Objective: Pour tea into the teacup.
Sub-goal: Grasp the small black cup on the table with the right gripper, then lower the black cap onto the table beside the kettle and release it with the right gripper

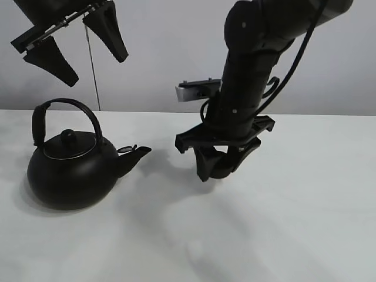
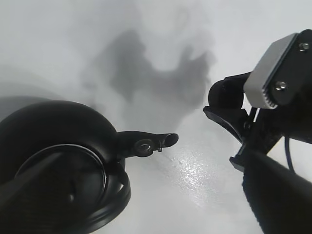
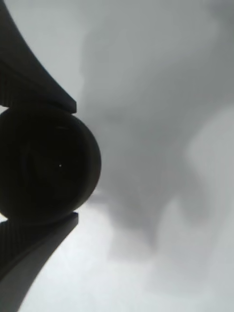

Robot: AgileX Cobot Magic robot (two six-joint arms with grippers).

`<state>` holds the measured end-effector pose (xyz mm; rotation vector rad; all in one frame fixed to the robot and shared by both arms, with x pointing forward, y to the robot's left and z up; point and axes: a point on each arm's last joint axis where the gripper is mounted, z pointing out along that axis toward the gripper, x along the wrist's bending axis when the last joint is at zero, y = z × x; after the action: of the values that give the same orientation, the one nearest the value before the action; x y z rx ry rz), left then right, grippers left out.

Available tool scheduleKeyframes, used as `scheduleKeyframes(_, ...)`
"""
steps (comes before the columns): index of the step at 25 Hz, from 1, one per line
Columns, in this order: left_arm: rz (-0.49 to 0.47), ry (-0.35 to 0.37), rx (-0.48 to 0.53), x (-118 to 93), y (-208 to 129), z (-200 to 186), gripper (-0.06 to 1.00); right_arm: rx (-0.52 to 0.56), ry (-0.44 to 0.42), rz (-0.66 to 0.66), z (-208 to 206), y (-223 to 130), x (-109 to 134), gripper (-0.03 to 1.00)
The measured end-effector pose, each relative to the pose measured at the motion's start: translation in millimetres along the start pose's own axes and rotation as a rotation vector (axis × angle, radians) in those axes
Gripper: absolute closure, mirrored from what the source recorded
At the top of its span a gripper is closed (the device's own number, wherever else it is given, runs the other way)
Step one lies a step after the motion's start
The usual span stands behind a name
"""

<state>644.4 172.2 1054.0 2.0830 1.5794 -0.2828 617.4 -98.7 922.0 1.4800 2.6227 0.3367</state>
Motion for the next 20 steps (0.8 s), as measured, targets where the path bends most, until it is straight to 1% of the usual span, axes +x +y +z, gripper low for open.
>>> scheduleKeyframes(2, 0.0, 0.0, 0.0, 0, 0, 0, 0.25, -0.023, 0.012, -0.019, -10, 5, 5, 0.58)
scheduleKeyframes(4, 0.0, 0.0, 0.0, 0, 0, 0, 0.25, -0.028, 0.022, -0.055, -12, 7, 16, 0.58)
scheduleKeyframes(8, 0.0, 0.0, 0.0, 0, 0, 0, 0.25, -0.029, 0.039, -0.122, -12, 7, 43, 0.58)
scheduleKeyframes(11, 0.0, 0.0, 0.0, 0, 0, 0, 0.25, -0.038, 0.043, -0.155, -8, 7, 56, 0.58)
scheduleKeyframes(20, 0.0, 0.0, 0.0, 0, 0, 0, 0.25, -0.005, 0.026, -0.18, 22, 9, 58, 0.58)
